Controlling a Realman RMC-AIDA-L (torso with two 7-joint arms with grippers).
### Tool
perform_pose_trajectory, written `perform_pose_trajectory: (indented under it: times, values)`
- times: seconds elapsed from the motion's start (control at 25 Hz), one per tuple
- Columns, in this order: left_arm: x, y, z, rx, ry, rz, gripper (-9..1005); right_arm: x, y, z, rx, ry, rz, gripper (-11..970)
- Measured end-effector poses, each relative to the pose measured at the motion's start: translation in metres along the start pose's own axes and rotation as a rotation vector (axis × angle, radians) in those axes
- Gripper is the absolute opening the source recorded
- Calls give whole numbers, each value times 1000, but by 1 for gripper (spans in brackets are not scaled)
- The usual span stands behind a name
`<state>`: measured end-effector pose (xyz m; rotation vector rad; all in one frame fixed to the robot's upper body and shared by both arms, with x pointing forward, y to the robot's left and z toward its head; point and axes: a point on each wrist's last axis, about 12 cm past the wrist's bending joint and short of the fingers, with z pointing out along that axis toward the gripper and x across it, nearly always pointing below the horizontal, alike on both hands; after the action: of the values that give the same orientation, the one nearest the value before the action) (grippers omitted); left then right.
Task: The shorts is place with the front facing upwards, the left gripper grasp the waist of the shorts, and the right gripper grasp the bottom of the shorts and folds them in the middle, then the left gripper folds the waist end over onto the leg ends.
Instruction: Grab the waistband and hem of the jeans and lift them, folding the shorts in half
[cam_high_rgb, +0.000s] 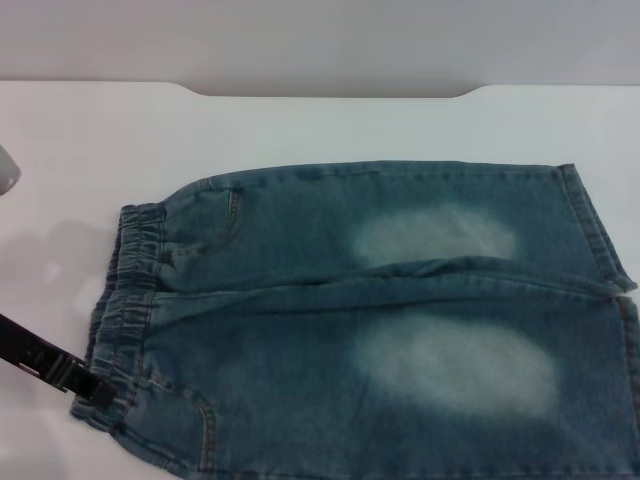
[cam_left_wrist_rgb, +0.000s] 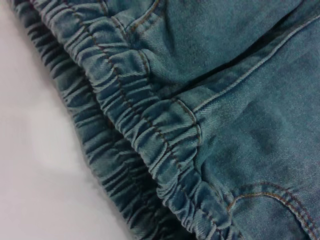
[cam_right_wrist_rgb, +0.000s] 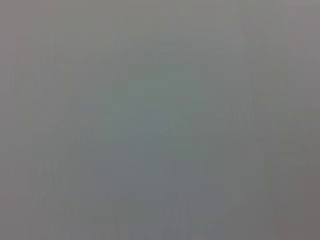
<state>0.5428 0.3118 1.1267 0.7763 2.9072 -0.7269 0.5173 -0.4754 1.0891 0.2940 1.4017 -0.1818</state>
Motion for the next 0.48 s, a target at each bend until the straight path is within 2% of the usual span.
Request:
perform_pose_trajectory:
  times: [0.44,0.48]
  values:
    - [0,2,0,-16,-12,-2,247,0,0,0,2,0,0,576]
    - [0,2,0,-23,-15,-3,214,0,0,0,2,0,0,576]
